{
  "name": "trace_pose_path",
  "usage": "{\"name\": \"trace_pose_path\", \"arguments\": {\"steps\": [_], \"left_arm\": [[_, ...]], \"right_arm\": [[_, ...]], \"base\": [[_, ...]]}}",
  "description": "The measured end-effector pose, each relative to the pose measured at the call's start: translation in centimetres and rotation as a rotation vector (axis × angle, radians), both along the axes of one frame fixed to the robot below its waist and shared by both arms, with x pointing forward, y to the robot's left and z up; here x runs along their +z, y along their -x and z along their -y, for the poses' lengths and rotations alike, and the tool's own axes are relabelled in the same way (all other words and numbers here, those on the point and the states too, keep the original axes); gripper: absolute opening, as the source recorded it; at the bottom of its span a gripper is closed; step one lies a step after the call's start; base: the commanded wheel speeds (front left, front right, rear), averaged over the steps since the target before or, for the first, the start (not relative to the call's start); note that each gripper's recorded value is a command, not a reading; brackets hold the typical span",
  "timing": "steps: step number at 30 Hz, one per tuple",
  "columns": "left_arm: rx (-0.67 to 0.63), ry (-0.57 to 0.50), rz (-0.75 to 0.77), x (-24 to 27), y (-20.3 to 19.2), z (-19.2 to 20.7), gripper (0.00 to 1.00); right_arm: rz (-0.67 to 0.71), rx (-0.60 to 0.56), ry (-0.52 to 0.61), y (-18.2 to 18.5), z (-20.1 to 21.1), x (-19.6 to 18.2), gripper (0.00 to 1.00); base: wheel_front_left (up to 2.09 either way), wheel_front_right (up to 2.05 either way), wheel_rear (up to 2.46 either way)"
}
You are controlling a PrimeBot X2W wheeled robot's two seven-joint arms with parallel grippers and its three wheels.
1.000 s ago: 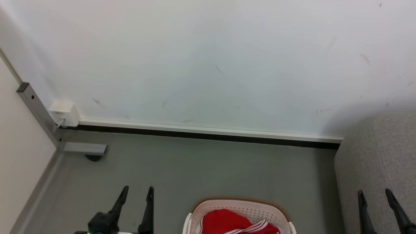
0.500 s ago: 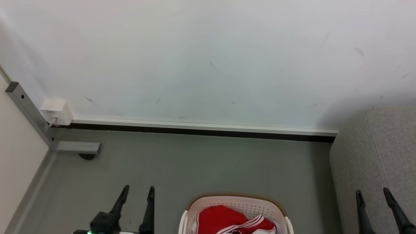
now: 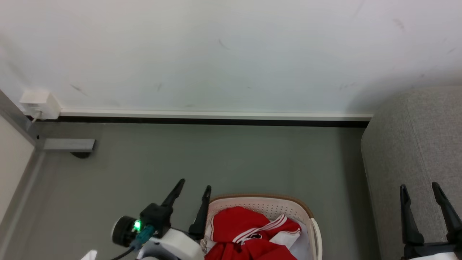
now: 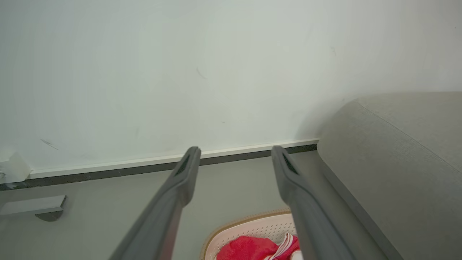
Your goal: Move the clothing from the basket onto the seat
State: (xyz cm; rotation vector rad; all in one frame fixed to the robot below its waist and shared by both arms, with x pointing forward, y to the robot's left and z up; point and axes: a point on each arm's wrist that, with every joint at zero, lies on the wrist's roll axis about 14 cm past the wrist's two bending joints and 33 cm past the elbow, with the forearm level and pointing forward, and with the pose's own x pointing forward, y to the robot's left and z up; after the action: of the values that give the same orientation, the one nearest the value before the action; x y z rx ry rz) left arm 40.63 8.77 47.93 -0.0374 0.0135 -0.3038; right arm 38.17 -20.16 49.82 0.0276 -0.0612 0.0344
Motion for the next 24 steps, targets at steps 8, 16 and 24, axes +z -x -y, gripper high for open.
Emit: {"name": "trace_pose_path", "arguments": {"steps": [8, 16, 24], "left_arm": [[-0.234, -0.087, -0.187, -5.8, -1.9, 6.1, 1.0], [-0.387, -0.178, -0.468, -12.9, -2.2, 9.9, 1.0], [-0.511, -0.238, -0.745, -20.3, 0.3, 12.5, 1.0]], "right_arm": [[0.013, -0.01, 0.004, -2.8, 0.5, 0.0, 1.0], [0.027, -0.014, 0.014, -5.5, 0.7, -0.3, 1.0], [-0.003, -0.051, 0.034, -7.4, 2.1, -2.1, 1.0]], "base": [[0.0, 0.0, 0.0], [0.0, 0.0, 0.0], [0.0, 0.0, 0.0]]}}
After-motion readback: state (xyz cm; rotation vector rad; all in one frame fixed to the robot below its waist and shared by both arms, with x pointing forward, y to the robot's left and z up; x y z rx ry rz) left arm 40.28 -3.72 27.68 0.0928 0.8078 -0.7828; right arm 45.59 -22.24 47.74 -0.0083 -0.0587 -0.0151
